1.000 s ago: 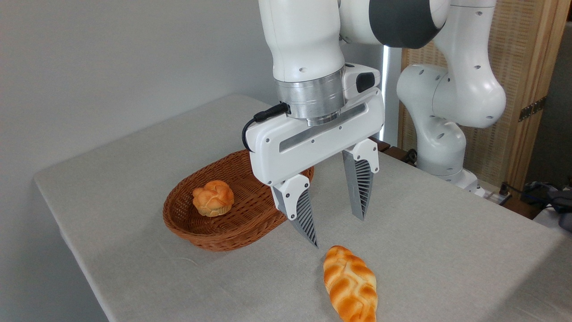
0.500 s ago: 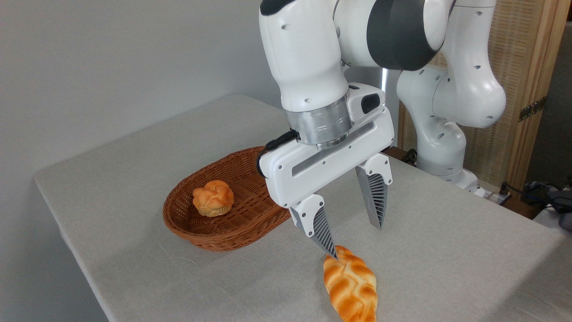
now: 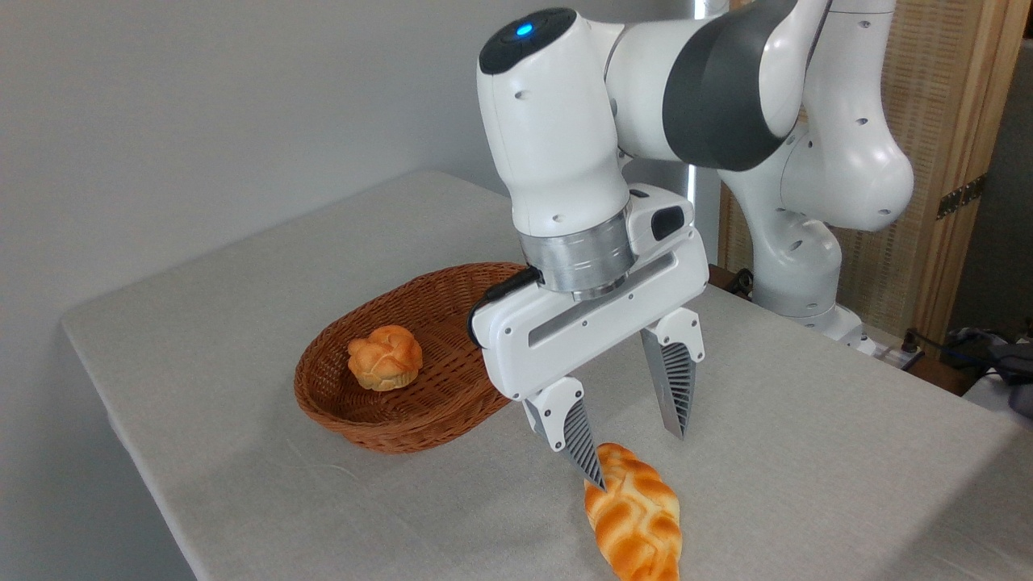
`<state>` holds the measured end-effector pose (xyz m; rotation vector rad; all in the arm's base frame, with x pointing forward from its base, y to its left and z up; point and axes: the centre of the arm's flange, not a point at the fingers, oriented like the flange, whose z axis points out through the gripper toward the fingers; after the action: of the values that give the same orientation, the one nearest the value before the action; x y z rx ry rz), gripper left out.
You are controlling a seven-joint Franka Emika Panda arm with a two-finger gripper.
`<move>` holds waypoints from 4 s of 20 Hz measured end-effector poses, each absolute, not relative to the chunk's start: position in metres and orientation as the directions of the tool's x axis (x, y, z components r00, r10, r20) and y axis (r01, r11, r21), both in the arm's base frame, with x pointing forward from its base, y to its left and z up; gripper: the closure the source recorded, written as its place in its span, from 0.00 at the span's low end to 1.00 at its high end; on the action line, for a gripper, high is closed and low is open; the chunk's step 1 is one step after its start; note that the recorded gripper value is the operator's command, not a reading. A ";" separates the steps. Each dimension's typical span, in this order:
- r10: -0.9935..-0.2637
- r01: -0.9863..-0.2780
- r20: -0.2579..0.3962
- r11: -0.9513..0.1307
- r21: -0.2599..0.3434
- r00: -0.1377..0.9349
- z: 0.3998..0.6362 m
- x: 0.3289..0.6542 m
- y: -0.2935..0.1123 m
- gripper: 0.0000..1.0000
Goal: Put bread into the basket
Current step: 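Lower the gripper around the braided loaf's end, then close the gripper on the braided loaf and lift it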
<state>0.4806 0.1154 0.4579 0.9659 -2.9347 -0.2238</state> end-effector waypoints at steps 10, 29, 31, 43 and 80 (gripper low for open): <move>-0.585 -0.582 -0.025 0.802 0.136 -0.811 0.441 0.481 0.113 0.00; -0.577 -0.579 -0.054 0.807 0.115 -0.815 0.412 0.482 0.114 0.01; -0.576 -0.578 -0.053 0.807 0.116 -0.815 0.410 0.482 0.114 0.07; -0.579 -0.580 -0.050 0.806 0.117 -0.814 0.408 0.482 0.115 0.63; -0.746 -0.746 0.024 0.666 -0.003 -0.666 0.467 0.478 0.125 0.75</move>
<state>0.4776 0.1245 0.4668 1.2757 -2.8485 0.0199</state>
